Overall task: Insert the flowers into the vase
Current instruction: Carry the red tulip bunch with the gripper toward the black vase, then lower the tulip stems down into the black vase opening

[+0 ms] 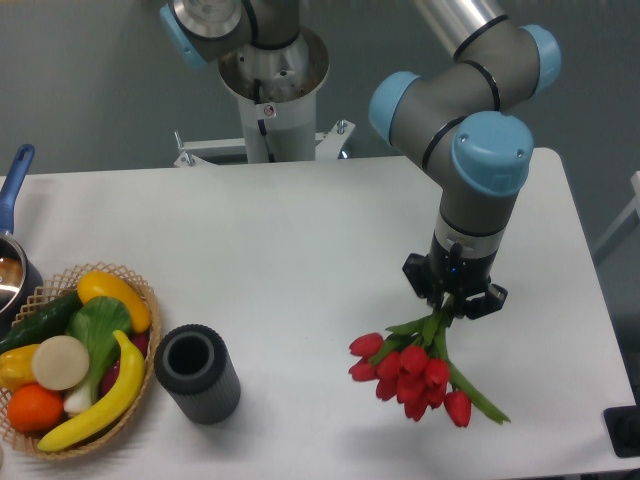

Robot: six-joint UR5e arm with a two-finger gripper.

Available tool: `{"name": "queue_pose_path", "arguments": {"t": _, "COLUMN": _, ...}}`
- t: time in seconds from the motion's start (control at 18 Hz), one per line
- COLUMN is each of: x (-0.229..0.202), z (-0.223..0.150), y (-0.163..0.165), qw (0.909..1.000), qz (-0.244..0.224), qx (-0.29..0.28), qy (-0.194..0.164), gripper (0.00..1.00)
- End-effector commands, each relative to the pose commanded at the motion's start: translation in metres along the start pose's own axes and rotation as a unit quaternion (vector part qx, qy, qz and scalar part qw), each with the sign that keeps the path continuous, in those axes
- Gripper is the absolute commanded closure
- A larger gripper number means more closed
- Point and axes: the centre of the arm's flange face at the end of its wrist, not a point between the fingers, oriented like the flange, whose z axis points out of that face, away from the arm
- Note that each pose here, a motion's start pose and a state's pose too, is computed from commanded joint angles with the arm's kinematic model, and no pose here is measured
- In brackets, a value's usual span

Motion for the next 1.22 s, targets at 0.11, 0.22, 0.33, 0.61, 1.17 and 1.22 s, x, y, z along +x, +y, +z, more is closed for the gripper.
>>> {"name": "queue_pose_path", "arguments": {"t": 0.11, "x": 0.009, "z": -0.001, "y": -0.012, "qw": 0.9971, "qz": -0.025, "qx": 0.058, "qy": 0.042, "gripper": 1.00}}
{"name": "queue_pose_path", "arguments": {"t": 0.22, "x": 0.017, "z": -0.003, "y": -0.027, "qw": 0.9872, "qz": -0.038, "qx": 0.127, "qy": 0.089, "gripper": 1.00}}
{"name": "queue_pose_path", "arguments": {"t": 0.33, "x": 0.020, "z": -0.009, "y": -0.039, "qw": 0.9772, "qz": -0.053, "qx": 0.177, "qy": 0.104, "gripper": 1.00}}
{"name": "queue_pose_path", "arguments": {"t": 0.61, "x": 0.061, "z": -0.001, "y": -0.086, "qw": 0.9719, "qz": -0.029, "qx": 0.208, "qy": 0.105, "gripper": 1.00}}
{"name": "queue_pose_path", "arguments": {"t": 1.17, "x": 0.137, "z": -0.030, "y": -0.153, "qw": 0.9483, "qz": 0.020, "qx": 0.284, "qy": 0.140, "gripper": 1.00}}
{"name": "queue_pose_path", "arguments": {"t": 1.22, "x": 0.138, "z": -0.032, "y": -0.154, "qw": 0.9453, "qz": 0.026, "qx": 0.292, "qy": 0.143, "gripper": 1.00}}
